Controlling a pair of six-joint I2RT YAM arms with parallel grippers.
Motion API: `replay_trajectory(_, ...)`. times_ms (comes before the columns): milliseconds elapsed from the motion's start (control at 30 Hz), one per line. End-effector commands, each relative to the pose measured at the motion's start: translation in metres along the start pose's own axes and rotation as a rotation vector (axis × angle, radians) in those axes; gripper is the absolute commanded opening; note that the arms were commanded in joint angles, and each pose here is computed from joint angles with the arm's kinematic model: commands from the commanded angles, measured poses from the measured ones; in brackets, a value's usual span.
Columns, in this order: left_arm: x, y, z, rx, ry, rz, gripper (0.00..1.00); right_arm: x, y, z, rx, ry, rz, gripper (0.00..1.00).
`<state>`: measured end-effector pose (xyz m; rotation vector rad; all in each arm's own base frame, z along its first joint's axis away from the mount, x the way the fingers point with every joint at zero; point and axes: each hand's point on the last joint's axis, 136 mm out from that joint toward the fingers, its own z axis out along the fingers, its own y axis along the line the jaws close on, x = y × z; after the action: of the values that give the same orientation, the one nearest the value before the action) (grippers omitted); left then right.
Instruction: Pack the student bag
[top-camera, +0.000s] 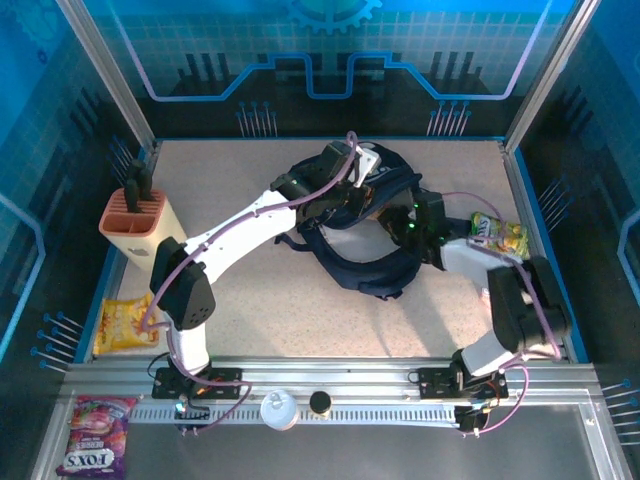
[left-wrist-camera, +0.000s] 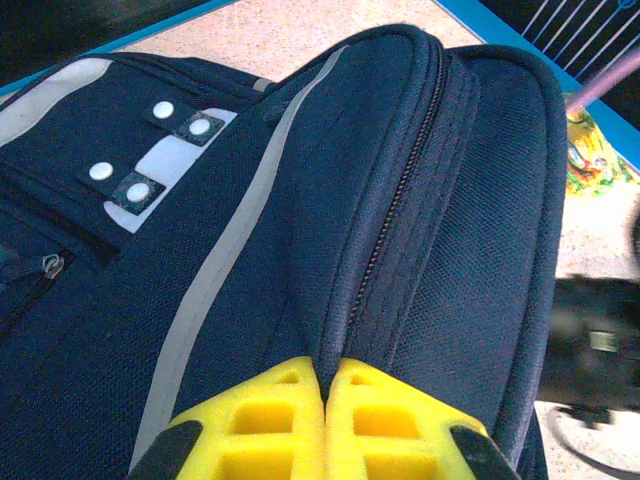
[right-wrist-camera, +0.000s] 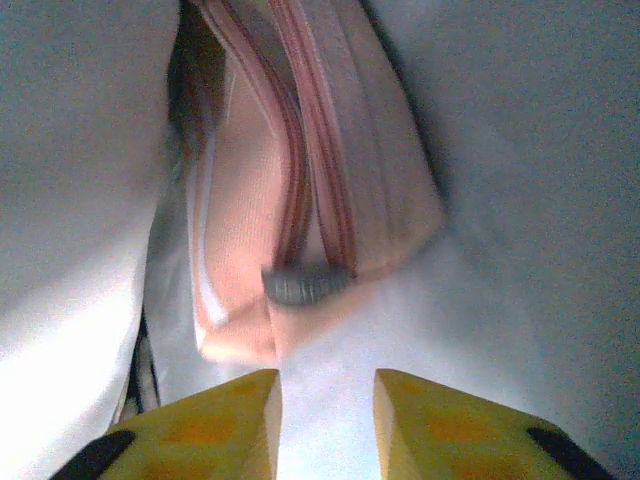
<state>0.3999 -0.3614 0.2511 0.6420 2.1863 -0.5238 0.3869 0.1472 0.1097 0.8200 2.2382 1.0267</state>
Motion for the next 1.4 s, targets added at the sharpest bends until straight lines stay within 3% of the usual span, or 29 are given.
replay_trajectory(0, -0.032, -0.011, -0.016, 0.061, -0.109, -0.024, 0.00, 0.004, -0.001, -0.044, -0.004, -0.029, 0.003, 0.36)
replay_trajectory(233, -0.013, -0.022, 0.010, 0.139, -0.035, -0.038, 0.00, -0.002, -0.039, -0.113, 0.175, -0.153, -0.013, 0.50)
replay_trajectory(367, 0.006, -0.035, 0.020, 0.226, 0.033, -0.051, 0.02, -0.011, -0.032, -0.138, 0.220, -0.196, -0.066, 0.57)
replay_trajectory(433, 0.013, -0.037, 0.025, 0.240, 0.063, -0.076, 0.24, -0.015, -0.025, -0.147, 0.239, -0.212, -0.082, 0.59)
replay_trajectory(500, 0.017, -0.037, 0.026, 0.243, 0.082, -0.103, 0.38, -0.021, -0.018, -0.153, 0.252, -0.235, -0.118, 0.62)
replay_trajectory(633, 0.017, -0.025, 0.021, 0.235, 0.086, -0.180, 0.59, -0.027, -0.001, -0.157, 0.270, -0.239, -0.206, 0.65)
replay_trajectory(733, 0.021, -0.001, 0.017, 0.194, 0.087, -0.278, 0.64, -0.026, 0.019, -0.150, 0.242, -0.205, -0.272, 0.67)
replay_trajectory(933, 0.055, 0.081, 0.016, 0.038, 0.118, -0.611, 0.64, -0.011, 0.032, -0.119, 0.177, -0.110, -0.292, 0.72)
replay_trajectory(1133, 0.095, 0.144, 0.014, -0.016, 0.135, -0.935, 0.60, 0.004, 0.032, -0.096, 0.171, -0.020, -0.293, 0.77)
replay_trajectory(1367, 0.115, 0.173, 0.023, 0.022, 0.157, -1.063, 0.57, 0.014, 0.033, -0.082, 0.162, 0.031, -0.296, 0.78)
